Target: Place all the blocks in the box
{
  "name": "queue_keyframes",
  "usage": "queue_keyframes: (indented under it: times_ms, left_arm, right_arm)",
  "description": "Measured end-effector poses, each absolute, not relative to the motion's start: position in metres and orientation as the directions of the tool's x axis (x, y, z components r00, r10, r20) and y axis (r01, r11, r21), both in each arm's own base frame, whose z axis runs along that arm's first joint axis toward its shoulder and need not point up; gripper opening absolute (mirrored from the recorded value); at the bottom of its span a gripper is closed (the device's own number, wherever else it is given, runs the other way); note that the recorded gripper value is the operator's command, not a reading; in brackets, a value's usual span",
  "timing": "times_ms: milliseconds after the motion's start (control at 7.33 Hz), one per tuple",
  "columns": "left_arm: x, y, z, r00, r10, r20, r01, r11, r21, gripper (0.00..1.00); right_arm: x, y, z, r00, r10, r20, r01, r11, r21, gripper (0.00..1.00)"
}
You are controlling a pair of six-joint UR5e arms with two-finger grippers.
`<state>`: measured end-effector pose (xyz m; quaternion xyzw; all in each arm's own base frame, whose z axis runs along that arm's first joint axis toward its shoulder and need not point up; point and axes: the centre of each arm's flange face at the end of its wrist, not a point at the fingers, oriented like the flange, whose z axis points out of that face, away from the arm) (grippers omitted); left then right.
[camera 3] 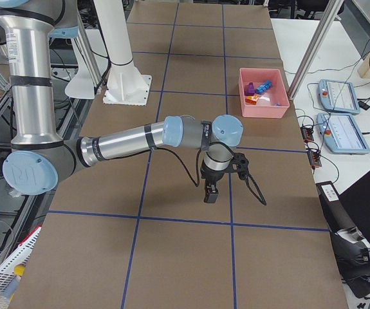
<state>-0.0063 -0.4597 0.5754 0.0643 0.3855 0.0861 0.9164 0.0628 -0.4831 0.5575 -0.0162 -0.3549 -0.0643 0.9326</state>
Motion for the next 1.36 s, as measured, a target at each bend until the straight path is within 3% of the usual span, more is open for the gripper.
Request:
queue_keyframes:
  times_ms: [1364]
  left_arm:
    - [-0.004, -0.471, 0.557, 0.68, 0.244, -0.692, -0.108, 0.966, 0.235, 1.0]
  right_arm:
    - [0.063, -0.494, 0.538, 0.709, -0.122, 0.694, 0.117, 0.992, 0.055, 1.0]
